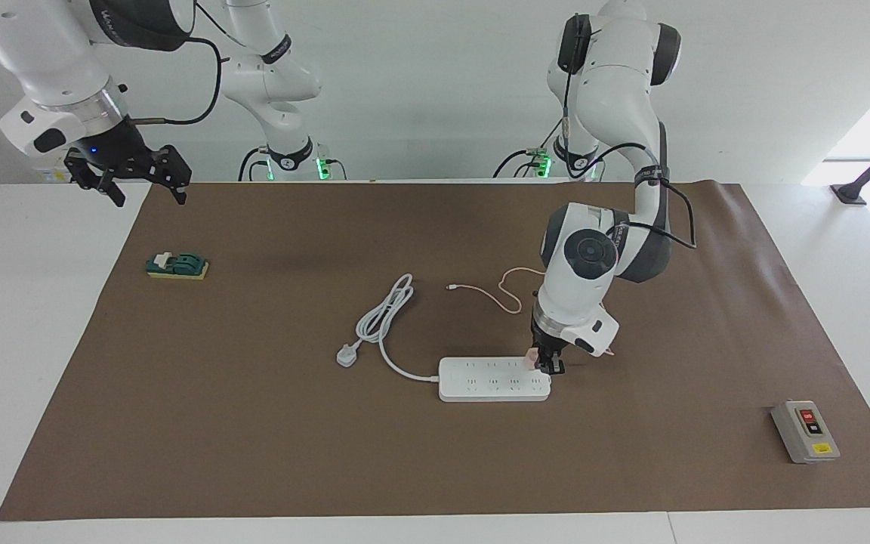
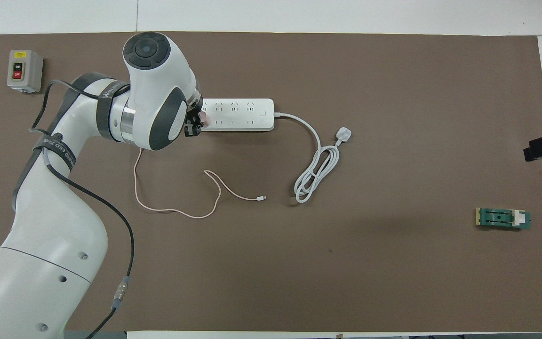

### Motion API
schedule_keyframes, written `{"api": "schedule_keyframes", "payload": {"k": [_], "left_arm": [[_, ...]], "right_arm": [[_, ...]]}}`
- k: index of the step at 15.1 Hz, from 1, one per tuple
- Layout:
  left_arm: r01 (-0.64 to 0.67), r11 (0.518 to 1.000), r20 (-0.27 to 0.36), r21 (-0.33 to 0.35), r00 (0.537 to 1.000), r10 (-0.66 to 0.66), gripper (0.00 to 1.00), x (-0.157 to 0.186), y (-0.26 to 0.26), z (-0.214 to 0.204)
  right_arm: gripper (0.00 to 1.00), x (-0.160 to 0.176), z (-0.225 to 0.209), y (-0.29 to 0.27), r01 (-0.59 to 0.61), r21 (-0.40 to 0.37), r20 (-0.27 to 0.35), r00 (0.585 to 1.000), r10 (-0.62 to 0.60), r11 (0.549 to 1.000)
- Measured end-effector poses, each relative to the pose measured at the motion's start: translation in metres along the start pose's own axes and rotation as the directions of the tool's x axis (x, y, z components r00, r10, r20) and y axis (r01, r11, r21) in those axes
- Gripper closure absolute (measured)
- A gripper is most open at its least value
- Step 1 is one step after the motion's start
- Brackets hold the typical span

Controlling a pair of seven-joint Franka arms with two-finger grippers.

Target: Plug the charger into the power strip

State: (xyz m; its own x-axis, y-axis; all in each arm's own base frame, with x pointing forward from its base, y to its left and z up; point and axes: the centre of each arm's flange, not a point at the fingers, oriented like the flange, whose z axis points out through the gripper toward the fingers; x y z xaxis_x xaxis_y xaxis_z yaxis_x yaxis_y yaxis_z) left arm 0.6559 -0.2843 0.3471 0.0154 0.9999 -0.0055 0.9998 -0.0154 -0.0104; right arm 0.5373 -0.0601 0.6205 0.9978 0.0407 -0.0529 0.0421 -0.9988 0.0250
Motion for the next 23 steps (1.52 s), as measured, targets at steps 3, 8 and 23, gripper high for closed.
{"api": "schedule_keyframes", "payload": {"k": [3,8,23], "left_arm": [[-0.014,1.000,-0.016,-0.006,1.000,0.014,0.69,-0.004,-0.002,0.000],[-0.024,1.000,-0.030,-0.011,0.999,0.024,0.69,-0.007,-0.003,0.000],[-0.052,0.998,-0.063,-0.021,0.997,0.050,0.69,-0.013,-0.005,0.005]], "right_arm": [[0.00,0.000,0.000,0.000,0.000,0.000,0.000,1.000,0.000,1.000],[0.00,0.000,0.000,0.000,0.000,0.000,0.000,1.000,0.000,1.000],[0.00,0.000,0.000,0.000,0.000,0.000,0.000,1.000,0.000,1.000]]}}
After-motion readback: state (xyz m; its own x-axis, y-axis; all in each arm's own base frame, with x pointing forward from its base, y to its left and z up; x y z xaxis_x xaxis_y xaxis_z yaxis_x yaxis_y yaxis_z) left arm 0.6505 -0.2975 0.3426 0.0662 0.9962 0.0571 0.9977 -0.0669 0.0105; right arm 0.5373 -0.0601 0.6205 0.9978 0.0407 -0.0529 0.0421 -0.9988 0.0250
